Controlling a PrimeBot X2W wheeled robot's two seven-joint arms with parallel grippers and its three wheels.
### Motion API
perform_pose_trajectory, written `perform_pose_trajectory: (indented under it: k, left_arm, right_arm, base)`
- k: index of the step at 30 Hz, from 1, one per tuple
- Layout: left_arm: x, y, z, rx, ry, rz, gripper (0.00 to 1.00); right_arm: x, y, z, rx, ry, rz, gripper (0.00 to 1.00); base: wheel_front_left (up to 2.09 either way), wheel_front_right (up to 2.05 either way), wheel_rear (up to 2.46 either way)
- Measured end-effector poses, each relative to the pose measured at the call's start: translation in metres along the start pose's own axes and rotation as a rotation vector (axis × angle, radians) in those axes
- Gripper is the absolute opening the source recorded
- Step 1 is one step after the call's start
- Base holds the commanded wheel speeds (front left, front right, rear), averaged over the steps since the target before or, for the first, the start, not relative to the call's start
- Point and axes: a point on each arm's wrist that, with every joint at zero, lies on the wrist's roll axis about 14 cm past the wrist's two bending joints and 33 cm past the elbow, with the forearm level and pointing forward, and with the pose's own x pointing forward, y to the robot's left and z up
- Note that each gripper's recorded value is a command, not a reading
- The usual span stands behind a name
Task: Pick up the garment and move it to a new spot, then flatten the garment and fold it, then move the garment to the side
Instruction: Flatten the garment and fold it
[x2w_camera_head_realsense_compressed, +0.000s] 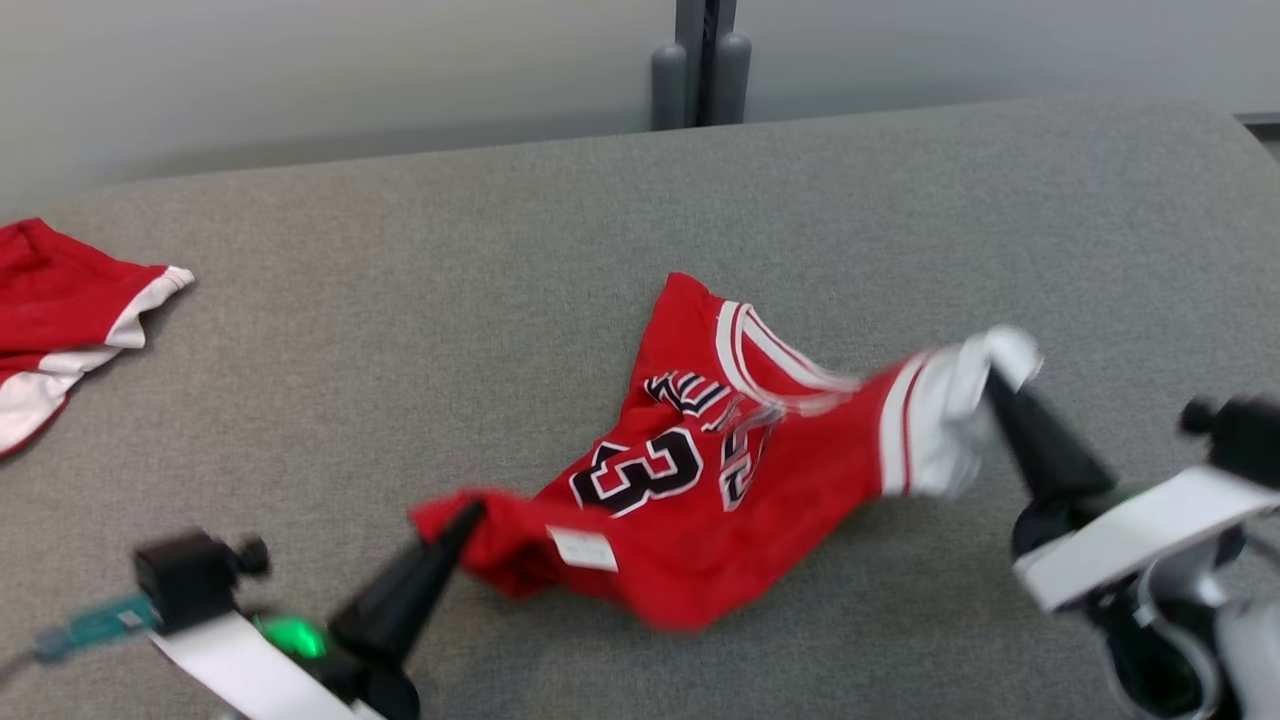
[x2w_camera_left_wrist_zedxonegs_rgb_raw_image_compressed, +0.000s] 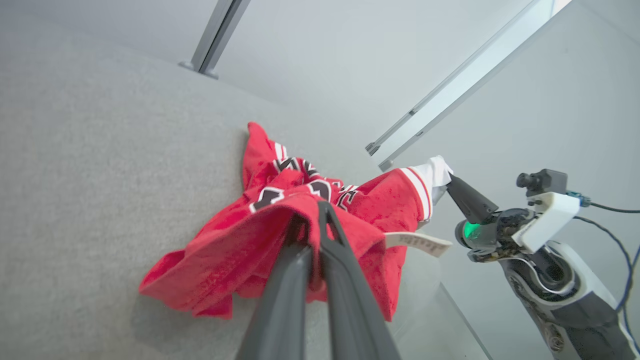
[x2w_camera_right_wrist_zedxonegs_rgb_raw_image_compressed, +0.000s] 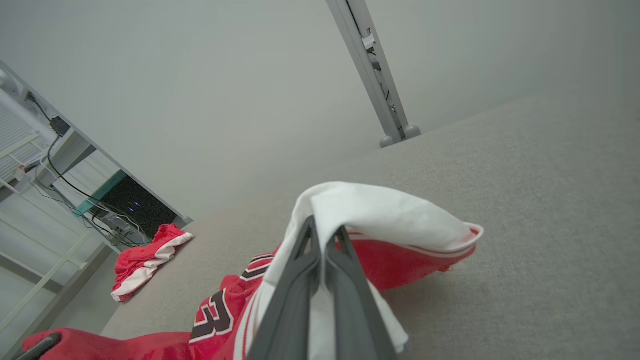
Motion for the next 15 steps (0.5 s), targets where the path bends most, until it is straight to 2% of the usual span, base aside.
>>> perform_pose_trajectory:
  k: [4, 9, 13, 15]
  left_arm:
    - [0.020, -0.036, 0.070, 0.038, -0.150, -0.156, 0.00]
    - [0.063, -0.067, 0.144, 0.124, -0.251, -0.272, 0.00]
    - [0.119, -0.058, 0.196, 0.214, -0.281, -0.229, 0.00]
    - [0.150, -0.041, 0.213, 0.274, -0.285, -0.168, 0.00]
  right_arm:
    - [0.017, 0.015, 0.076, -0.024, -0.166, 0.086, 0.00]
    - [0.050, 0.027, 0.165, -0.076, -0.369, 0.153, 0.00]
    - [0.093, 0.022, 0.223, -0.223, -0.490, 0.117, 0.00]
    - [0.125, 0.020, 0.230, -0.247, -0.493, 0.110, 0.00]
  base:
    - [0.00, 0.00, 0.00]
    - [0.00, 0.00, 0.00]
    - [0.00, 0.00, 0.00]
    - [0.00, 0.00, 0.00]
